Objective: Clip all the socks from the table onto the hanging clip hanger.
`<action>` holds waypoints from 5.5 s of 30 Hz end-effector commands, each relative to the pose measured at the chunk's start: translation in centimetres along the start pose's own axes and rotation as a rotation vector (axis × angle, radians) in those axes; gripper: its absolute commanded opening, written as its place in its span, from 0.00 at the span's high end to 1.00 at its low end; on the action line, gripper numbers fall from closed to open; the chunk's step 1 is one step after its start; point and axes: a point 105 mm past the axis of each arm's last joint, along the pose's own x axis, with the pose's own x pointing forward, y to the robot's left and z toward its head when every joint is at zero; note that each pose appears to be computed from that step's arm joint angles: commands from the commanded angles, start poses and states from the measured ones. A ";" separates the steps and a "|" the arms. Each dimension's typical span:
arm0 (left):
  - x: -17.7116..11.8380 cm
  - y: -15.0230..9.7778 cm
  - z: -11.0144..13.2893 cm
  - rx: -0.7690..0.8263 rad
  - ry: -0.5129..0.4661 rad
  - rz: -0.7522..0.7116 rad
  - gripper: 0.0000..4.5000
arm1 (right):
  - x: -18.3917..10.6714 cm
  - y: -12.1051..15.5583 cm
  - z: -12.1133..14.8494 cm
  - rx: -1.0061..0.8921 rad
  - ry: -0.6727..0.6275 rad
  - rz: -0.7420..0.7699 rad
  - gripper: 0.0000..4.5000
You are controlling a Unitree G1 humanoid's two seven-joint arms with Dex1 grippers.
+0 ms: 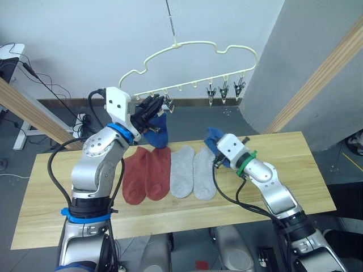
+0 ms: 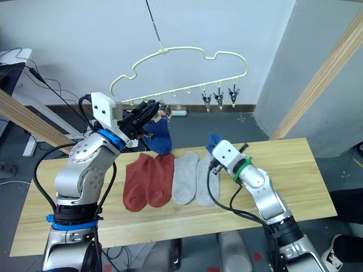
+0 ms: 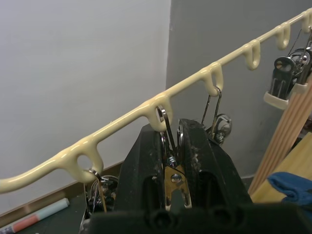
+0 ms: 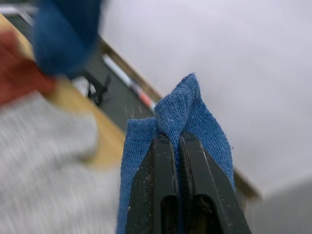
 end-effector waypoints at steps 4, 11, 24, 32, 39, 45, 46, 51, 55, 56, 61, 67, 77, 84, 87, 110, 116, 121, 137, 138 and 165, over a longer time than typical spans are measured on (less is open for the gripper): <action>0.0 -1.7 3.7 0.031 -0.099 -0.081 0.95 | 2.7 2.5 5.5 -0.068 -0.189 0.057 1.00; -0.1 -1.6 3.9 0.003 -0.085 -0.082 0.95 | 4.5 4.0 7.7 -0.048 -0.266 0.074 1.00; -0.5 -1.1 4.0 -0.036 -0.048 -0.074 0.95 | 5.1 4.2 8.7 0.008 -0.320 0.016 1.00; -1.2 -0.7 4.0 0.004 -0.025 -0.052 0.95 | 5.5 5.1 8.8 0.015 -0.318 0.032 1.00; -1.7 0.0 4.1 -0.016 -0.004 -0.034 0.95 | 5.9 5.6 8.9 0.053 -0.312 0.016 1.00; -1.8 0.0 4.0 -0.022 0.007 -0.040 0.95 | 6.1 5.8 8.5 0.080 -0.296 -0.008 1.00; -1.8 -0.1 3.9 -0.026 0.011 -0.042 0.95 | 6.2 5.7 8.6 0.087 -0.297 -0.016 1.00; -1.8 -0.2 3.8 -0.032 0.017 -0.044 0.95 | 6.4 5.1 8.8 0.117 -0.298 -0.055 1.00; -1.7 -0.3 3.7 -0.034 0.019 -0.047 0.95 | 6.3 5.0 9.0 0.129 -0.314 -0.059 1.00; -1.7 -0.2 3.7 -0.035 0.019 -0.047 0.95 | 6.3 5.0 9.2 0.131 -0.319 -0.058 1.00; -1.7 -0.3 3.6 -0.036 0.024 -0.048 0.95 | 6.1 4.7 10.3 0.145 -0.364 -0.066 1.00; -1.5 -0.3 3.5 -0.035 0.018 -0.042 0.95 | 5.7 5.1 11.8 0.119 -0.431 -0.036 1.00; -1.5 -0.2 3.2 -0.039 0.028 -0.034 0.95 | 5.6 5.2 12.3 0.115 -0.460 -0.032 1.00; -1.8 -0.1 3.0 -0.074 0.041 -0.038 0.74 | 5.8 5.2 12.2 0.114 -0.459 -0.035 1.00; -2.1 -0.5 2.8 -0.092 0.064 -0.066 0.54 | 5.9 5.2 12.2 0.114 -0.459 -0.034 1.00; -5.6 0.1 1.2 -0.089 0.240 -0.133 0.54 | 6.3 5.7 10.4 0.142 -0.374 0.007 1.00; -7.0 0.1 1.1 -0.091 0.296 -0.183 0.54 | 6.3 5.5 10.3 0.141 -0.372 0.010 1.00; -7.8 0.9 0.9 -0.063 0.322 -0.161 0.54 | 6.2 5.6 10.1 0.145 -0.359 0.019 1.00; -8.8 2.1 0.9 0.014 0.306 -0.109 0.53 | 4.6 4.7 9.2 0.155 -0.315 0.049 0.57; -8.9 2.3 1.0 0.027 0.301 -0.101 0.53 | 4.0 4.2 8.8 0.142 -0.298 0.054 0.57; -4.4 -1.2 -1.4 0.238 -0.050 0.150 0.53 | -9.3 -4.5 5.6 0.146 -0.073 0.140 0.57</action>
